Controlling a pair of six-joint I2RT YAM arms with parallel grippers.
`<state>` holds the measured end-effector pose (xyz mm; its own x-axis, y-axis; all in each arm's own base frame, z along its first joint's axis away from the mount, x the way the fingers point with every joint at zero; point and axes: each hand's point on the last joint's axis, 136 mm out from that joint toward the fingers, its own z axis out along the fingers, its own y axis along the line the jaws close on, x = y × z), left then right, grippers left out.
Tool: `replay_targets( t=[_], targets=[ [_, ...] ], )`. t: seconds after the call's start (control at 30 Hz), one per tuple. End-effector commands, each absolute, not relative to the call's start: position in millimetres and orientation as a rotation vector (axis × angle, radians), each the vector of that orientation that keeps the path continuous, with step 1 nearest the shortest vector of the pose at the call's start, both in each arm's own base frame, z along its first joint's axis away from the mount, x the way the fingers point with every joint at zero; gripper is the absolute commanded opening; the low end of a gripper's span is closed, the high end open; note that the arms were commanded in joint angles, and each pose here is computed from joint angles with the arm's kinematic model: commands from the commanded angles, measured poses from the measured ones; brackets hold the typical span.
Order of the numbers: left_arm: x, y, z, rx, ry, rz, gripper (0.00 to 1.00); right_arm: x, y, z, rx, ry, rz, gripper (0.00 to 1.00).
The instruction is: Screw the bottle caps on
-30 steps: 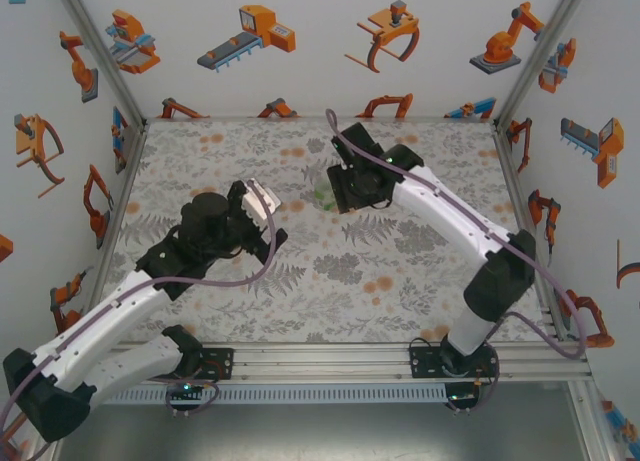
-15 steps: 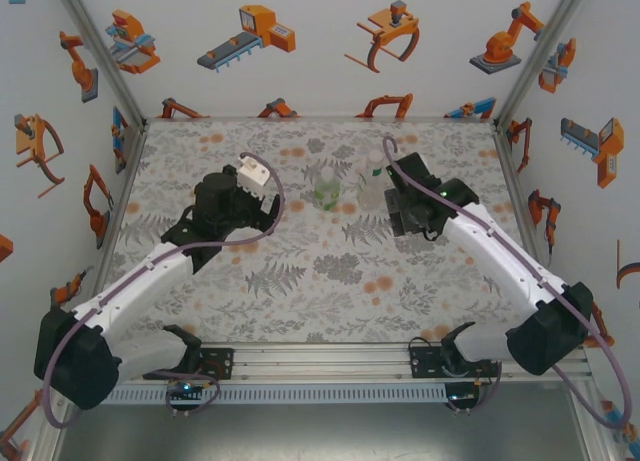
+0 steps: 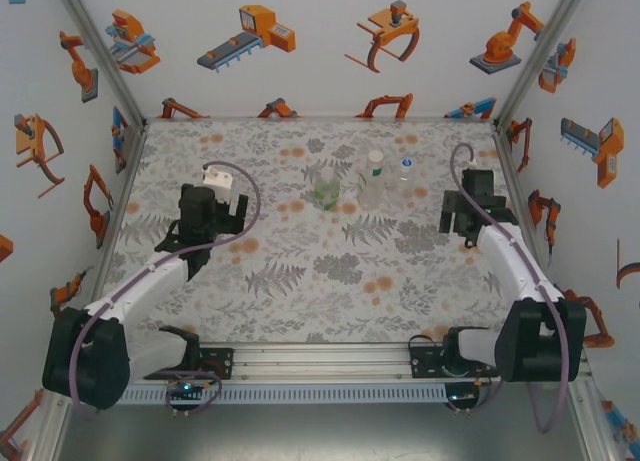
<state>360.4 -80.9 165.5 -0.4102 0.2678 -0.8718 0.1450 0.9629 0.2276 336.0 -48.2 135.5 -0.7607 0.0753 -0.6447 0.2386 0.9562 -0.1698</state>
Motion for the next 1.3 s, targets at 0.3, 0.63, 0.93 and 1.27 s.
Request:
replay_targets(
  t=[0.3, 0.63, 0.93, 1.27],
  targets=[
    [389, -58, 143, 0.271, 1.888, 0.053, 0.97, 406, -33, 142, 0.14, 1.985, -0.144, 0.83],
    [392, -35, 123, 0.138, 1.992, 0.026, 0.97, 408, -15, 148, 0.049, 1.936, -0.056, 0.81],
    [392, -29, 110, 0.117, 1.951, 0.018, 0.97, 391, -20, 122, 0.071, 1.959, -0.086, 0.8],
    [386, -23, 96, 0.094, 1.854, -0.061, 0.97, 394, -21, 88, 0.076, 1.952, -0.08, 0.8]
  ],
)
